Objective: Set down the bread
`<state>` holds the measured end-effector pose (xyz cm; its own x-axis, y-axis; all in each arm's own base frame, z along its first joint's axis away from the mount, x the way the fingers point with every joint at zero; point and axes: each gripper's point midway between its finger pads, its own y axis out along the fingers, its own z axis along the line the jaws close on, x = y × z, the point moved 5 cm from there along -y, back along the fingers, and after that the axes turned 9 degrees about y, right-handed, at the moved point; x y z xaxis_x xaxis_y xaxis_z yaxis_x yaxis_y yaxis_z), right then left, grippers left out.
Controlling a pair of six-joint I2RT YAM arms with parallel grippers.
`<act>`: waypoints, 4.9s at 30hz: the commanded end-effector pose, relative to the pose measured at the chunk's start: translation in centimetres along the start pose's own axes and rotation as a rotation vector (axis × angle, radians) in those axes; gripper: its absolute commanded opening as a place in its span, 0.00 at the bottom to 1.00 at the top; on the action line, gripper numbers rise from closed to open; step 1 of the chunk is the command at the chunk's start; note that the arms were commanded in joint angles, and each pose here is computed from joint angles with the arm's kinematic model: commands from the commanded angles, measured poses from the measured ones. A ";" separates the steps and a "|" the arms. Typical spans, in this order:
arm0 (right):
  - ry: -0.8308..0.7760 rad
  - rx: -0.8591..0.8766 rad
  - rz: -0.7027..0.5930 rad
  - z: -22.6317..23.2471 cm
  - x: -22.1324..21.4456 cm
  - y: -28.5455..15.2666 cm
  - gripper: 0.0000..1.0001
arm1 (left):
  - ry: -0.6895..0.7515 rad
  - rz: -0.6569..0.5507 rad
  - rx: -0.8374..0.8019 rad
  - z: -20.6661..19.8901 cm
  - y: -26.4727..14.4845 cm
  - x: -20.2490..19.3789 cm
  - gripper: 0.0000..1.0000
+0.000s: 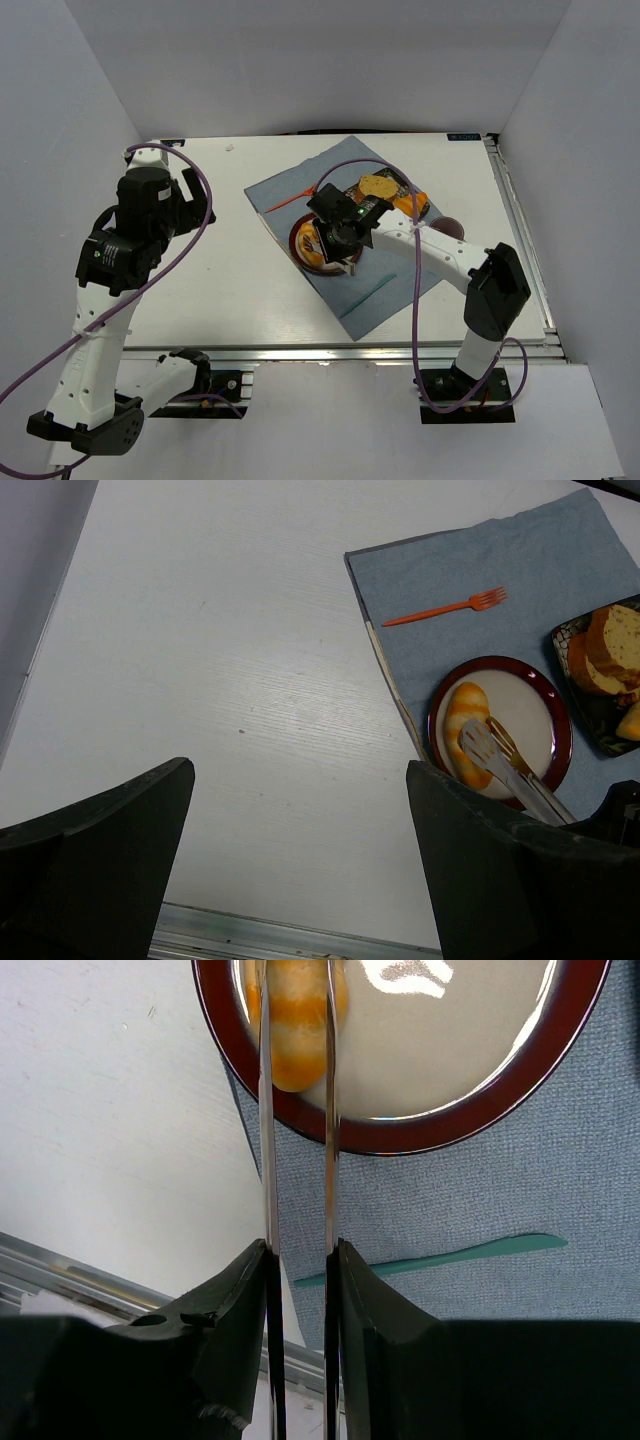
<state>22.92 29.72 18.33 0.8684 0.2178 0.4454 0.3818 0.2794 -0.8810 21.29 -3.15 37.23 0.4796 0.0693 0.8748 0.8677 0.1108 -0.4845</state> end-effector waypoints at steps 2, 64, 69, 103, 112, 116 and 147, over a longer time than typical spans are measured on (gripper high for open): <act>0.002 0.017 -0.033 -0.1 0.4 -1.8 0.35 | 0.003 -0.005 0.000 0.0 0.0 -0.1 0.98; 0.845 -0.373 -0.198 -16.2 6.0 -2.5 0.64 | 0.052 -0.087 -0.121 -2.2 -2.5 1.3 0.98; 0.841 -0.376 -0.171 -16.3 5.4 -1.7 0.61 | 0.055 -0.082 -0.118 -2.3 -2.3 1.2 0.98; 0.010 0.334 -0.280 -8.3 6.0 -11.8 0.29 | 0.040 -0.025 -0.070 -3.3 0.1 1.3 0.98; -0.078 0.337 -0.209 -7.6 6.5 -6.2 0.26 | 0.019 -0.023 -0.046 -3.1 0.0 1.2 0.98; -0.101 0.304 -0.147 -8.1 5.9 -4.5 0.26 | 0.020 -0.019 -0.034 -3.0 0.1 1.3 0.98; -0.126 0.187 -0.047 -9.9 3.2 -4.1 0.58 | 0.023 -0.001 -0.041 -3.5 1.0 0.7 0.98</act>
<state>27.26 19.85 19.12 0.8347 0.3156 0.4513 0.3010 0.4248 -0.8538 23.37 -6.52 36.74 0.5088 0.0300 0.8603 0.8566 0.0814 -0.5095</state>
